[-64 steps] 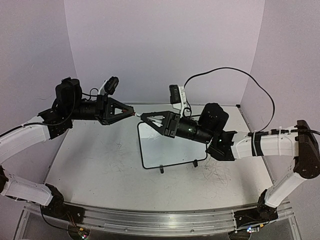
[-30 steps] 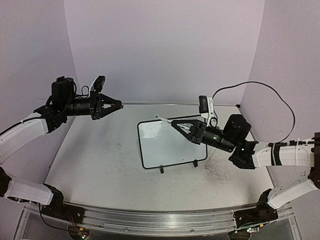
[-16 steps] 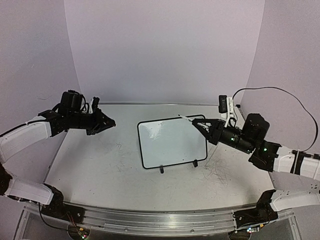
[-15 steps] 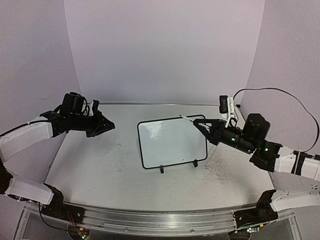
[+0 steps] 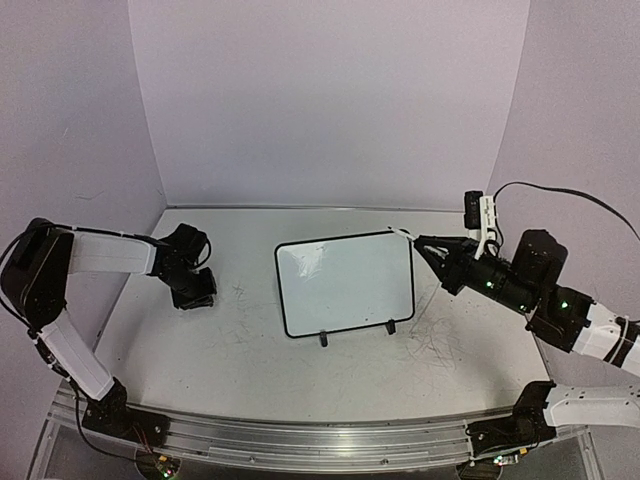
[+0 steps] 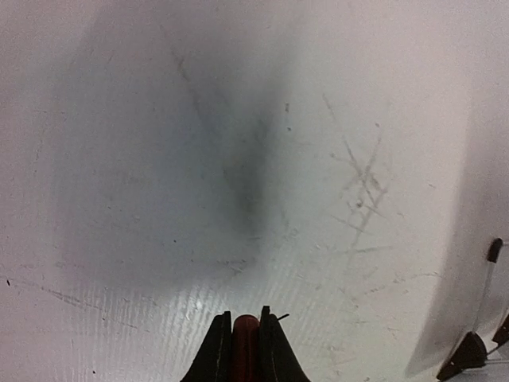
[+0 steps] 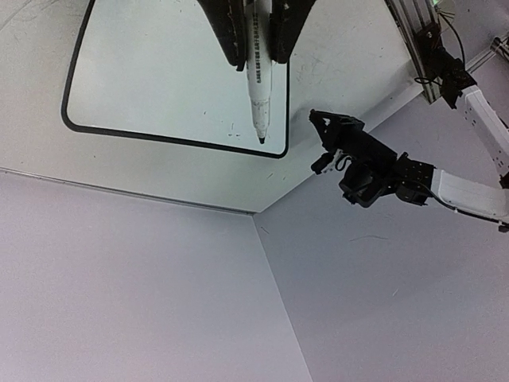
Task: Write a sentence on the whiteboard
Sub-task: Place the pen cap at the center of the board.
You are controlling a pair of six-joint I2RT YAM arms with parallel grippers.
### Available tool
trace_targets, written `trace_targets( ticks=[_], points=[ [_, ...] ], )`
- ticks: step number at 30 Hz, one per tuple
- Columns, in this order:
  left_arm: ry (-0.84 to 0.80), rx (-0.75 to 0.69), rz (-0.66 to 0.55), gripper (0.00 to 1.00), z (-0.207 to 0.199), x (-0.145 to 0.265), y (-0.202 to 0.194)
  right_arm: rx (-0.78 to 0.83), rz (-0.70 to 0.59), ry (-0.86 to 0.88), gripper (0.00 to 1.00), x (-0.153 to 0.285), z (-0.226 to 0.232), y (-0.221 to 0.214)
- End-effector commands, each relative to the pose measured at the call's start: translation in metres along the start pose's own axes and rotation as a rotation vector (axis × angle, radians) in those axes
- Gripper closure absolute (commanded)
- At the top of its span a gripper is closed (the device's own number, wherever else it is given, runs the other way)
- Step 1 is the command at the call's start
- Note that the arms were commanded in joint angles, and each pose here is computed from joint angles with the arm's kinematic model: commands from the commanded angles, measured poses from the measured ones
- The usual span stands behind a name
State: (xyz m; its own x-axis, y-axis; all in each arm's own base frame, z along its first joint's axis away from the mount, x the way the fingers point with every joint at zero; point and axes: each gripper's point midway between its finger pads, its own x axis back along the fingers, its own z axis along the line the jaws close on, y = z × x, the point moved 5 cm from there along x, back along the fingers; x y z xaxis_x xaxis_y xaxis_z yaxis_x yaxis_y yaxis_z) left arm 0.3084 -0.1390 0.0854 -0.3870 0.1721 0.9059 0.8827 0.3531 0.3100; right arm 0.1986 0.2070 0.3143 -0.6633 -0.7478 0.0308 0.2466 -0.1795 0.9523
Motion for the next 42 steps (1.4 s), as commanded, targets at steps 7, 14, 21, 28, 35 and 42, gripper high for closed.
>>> trace_targets(
  ticks=[7, 14, 21, 28, 35, 42],
  points=[
    [0.012, -0.042, -0.138, 0.95, -0.004, -0.010, 0.020, -0.012, -0.041, 0.010, 1.00, -0.002, 0.005, 0.021],
    [-0.007, -0.073, -0.099, 0.91, -0.001, -0.027, 0.010, -0.029, -0.037, 0.019, 1.00, -0.012, 0.007, 0.026],
    [-0.032, -0.097, -0.081, 0.85, 0.000, -0.030, 0.003, -0.050, -0.041, 0.047, 1.00, -0.020, 0.012, 0.032],
    [-0.049, -0.100, -0.088, 0.67, 0.001, -0.026, 0.000, -0.052, -0.055, 0.061, 1.00, -0.025, 0.015, 0.039],
    [-0.062, -0.126, -0.128, 0.56, 0.001, -0.012, 0.004, -0.061, -0.056, 0.030, 1.00, -0.030, 0.011, 0.040],
    [-0.059, -0.155, -0.177, 0.48, -0.001, 0.006, 0.012, -0.063, -0.050, -0.009, 1.00, -0.032, 0.006, 0.038]
  ],
)
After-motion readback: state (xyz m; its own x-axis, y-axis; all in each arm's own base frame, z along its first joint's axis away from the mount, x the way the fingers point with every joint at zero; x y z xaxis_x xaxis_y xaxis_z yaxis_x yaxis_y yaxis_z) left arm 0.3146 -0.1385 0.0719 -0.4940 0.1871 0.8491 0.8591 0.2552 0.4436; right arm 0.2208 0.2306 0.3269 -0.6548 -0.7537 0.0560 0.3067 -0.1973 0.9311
